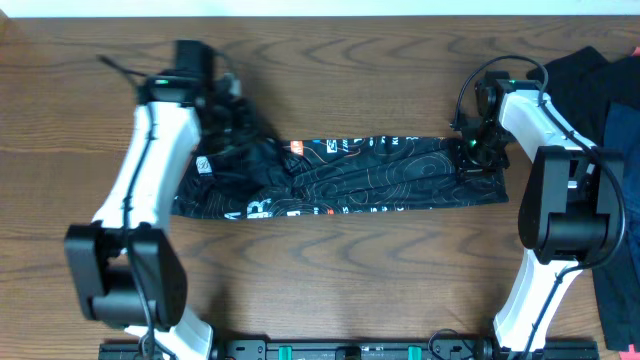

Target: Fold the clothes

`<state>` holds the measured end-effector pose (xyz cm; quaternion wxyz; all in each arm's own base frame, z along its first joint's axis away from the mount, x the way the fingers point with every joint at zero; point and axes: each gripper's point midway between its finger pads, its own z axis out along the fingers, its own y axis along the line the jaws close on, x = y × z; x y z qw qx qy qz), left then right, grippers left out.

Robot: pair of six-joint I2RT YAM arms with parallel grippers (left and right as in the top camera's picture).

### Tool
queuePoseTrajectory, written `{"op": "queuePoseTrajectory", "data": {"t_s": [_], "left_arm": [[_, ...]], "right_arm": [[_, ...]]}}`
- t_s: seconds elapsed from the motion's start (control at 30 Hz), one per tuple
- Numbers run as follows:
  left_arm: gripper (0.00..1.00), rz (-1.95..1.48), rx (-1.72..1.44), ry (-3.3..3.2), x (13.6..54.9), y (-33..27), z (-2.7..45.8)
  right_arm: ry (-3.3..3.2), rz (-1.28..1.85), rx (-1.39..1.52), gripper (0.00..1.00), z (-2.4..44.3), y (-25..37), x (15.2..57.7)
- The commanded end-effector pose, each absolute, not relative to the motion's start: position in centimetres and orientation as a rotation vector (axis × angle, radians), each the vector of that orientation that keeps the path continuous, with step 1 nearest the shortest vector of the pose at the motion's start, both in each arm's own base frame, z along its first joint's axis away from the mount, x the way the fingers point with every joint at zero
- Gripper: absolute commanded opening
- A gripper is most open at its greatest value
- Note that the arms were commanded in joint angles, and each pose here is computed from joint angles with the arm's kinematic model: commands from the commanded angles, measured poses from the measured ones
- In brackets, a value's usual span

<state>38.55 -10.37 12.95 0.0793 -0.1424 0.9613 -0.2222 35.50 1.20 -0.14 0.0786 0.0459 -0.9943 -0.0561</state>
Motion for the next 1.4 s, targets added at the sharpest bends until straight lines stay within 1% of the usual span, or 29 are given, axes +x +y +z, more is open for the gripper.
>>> {"op": "queuePoseTrajectory", "data": {"t_s": [0.0, 0.1, 0.13, 0.17, 0.23, 0.3, 0.43, 0.53, 0.7, 0.93, 1.03, 1.2, 1.37], "left_arm": [[0.06, -0.704, -0.381, 2.906, 38.6, -13.7, 11.6], [0.06, -0.685, -0.309, 2.940, 38.4, -15.7, 10.1], [0.11, -0.648, -0.304, 2.958, 38.3, -15.9, 9.3], [0.27, -0.606, -0.295, 2.975, 38.2, -16.0, 8.6], [0.50, -0.557, -0.283, 2.983, 38.3, -15.8, 8.0], [0.55, -0.516, -0.247, 2.957, 38.9, -15.2, 8.3], [0.55, -0.330, -0.279, 2.827, 42.0, -11.0, 10.8], [0.55, -0.278, -0.375, 2.720, 44.6, -7.4, 12.0], [0.55, -0.252, -0.564, 2.698, 45.9, -3.1, 10.2], [0.54, -0.225, -0.625, 2.764, 46.4, -1.8, 5.4], [0.50, -0.234, -0.628, 2.762, 46.9, -1.9, 4.3], [0.33, -0.233, -0.630, 2.770, 47.2, -1.9, 3.2], [0.08, -0.229, -0.634, 2.782, 46.9, -1.9, 3.0]], "right_arm": [[-2.962, -0.176, 0.123, 0.15, -0.5, 1.4, 35.0], [-2.962, -0.177, 0.123, 0.15, -0.5, 1.4, 35.0], [-2.962, -0.176, 0.123, 0.15, -0.5, 1.4, 35.0], [-2.961, -0.177, 0.123, 0.15, -0.5, 1.4, 35.0], [-2.961, -0.176, 0.123, 0.15, -0.5, 1.4, 34.9], [-2.962, -0.176, 0.123, 0.15, -0.5, 1.4, 35.0], [-2.962, -0.175, 0.123, 0.16, -0.5, 1.4, 35.0], [-2.962, -0.176, 0.123, 0.16, -0.5, 1.4, 35.0], [-2.962, -0.176, 0.123, 0.16, -0.5, 1.4, 35.0], [-2.960, -0.177, 0.123, 0.16, -0.5, 1.4, 34.9], [-2.954, -0.176, 0.122, 0.16, -0.5, 1.4, 34.8], [-2.953, -0.176, 0.122, 0.17, -0.5, 1.4, 34.8], [-2.953, -0.176, 0.122, 0.17, -0.5, 1.4, 34.8]]}}
